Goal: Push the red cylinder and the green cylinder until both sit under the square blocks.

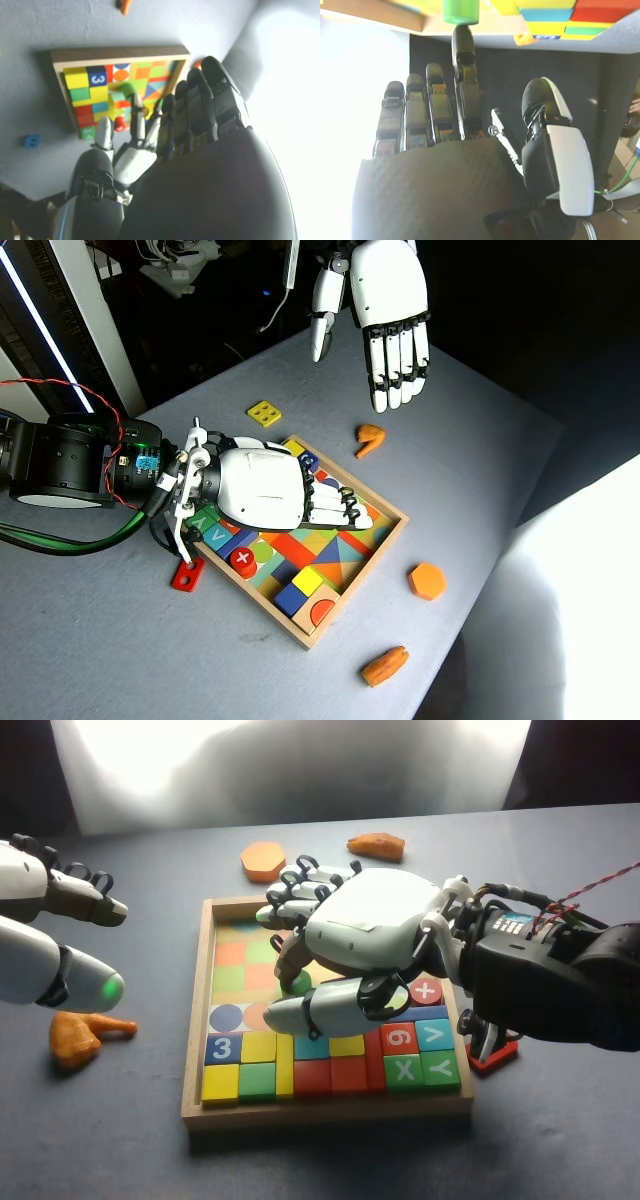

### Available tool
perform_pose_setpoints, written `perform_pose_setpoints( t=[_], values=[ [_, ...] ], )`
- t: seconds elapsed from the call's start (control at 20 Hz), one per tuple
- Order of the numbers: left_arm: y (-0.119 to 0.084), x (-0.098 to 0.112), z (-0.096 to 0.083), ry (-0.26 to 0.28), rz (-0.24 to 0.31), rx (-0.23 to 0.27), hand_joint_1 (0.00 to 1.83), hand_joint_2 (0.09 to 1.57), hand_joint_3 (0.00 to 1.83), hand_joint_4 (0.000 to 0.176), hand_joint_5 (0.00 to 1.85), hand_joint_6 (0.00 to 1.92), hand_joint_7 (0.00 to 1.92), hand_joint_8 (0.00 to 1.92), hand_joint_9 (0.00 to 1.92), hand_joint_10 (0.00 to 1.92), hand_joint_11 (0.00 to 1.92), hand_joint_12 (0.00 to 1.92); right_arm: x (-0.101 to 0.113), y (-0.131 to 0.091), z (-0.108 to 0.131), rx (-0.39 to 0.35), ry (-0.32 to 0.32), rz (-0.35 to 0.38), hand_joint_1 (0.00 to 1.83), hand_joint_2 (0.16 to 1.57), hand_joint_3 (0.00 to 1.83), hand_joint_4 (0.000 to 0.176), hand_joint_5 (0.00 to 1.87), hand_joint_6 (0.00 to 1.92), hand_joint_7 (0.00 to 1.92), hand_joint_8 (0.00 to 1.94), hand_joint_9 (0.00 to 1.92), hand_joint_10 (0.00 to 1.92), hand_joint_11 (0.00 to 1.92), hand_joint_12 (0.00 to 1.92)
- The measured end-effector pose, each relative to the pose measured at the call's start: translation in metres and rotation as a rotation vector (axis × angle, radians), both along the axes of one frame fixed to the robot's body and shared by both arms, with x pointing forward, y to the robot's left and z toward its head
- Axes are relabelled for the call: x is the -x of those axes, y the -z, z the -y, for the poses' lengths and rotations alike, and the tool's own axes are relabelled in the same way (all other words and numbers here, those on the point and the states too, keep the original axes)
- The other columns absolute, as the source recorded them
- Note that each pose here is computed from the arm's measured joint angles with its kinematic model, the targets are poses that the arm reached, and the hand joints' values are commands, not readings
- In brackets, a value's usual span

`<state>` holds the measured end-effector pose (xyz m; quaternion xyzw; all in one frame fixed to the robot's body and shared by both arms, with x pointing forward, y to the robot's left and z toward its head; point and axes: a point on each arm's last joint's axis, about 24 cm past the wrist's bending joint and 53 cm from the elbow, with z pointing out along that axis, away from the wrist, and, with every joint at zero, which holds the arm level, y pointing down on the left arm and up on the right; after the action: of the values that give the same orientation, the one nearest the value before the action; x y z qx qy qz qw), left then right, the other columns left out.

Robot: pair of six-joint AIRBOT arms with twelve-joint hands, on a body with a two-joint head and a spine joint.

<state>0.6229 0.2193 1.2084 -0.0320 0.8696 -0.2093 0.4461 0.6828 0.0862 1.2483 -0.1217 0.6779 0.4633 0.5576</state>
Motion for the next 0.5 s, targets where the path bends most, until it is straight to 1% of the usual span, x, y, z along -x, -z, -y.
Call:
perform_pose_setpoints(
  t=[0.15,0.25,0.4,0.5],
  values=[
    [0.0,0.0,0.0,0.0,0.0,-0.001,0.07,1.26,0.0,0.0,0.18,0.01,0.2,0.0,0.2,0.01,0.0,0.61,0.002,0.002,0.003,0.013,-0.002,0.01,0.03,1.23,0.0,0.0,0.76,0.15,0.22,0.01,0.07,0.04,0.0,0.0],
    [0.0,0.0,0.0,0.0,0.001,0.0,0.04,1.27,0.0,0.0,0.16,0.0,0.18,0.0,0.18,0.0,0.0,0.55,0.004,0.003,0.007,0.021,-0.002,0.007,0.0,1.23,0.0,0.0,0.75,0.16,0.2,0.0,0.06,0.04,0.0,0.0],
    [0.0,0.0,0.0,0.0,0.001,-0.001,0.05,1.27,0.0,0.0,0.16,0.0,0.19,0.0,0.19,0.0,0.0,0.57,0.008,0.008,0.017,0.051,0.003,0.018,0.0,1.23,0.0,0.0,0.73,0.16,0.19,0.0,0.05,0.04,0.0,0.0],
    [0.0,0.0,0.0,0.0,0.0,0.001,0.0,1.27,0.0,0.0,0.15,0.0,0.18,0.0,0.18,0.0,0.0,0.54,0.009,0.01,0.023,0.06,0.008,0.026,0.0,1.24,0.0,0.0,0.75,0.17,0.2,0.01,0.05,0.04,0.0,0.0]
  ],
)
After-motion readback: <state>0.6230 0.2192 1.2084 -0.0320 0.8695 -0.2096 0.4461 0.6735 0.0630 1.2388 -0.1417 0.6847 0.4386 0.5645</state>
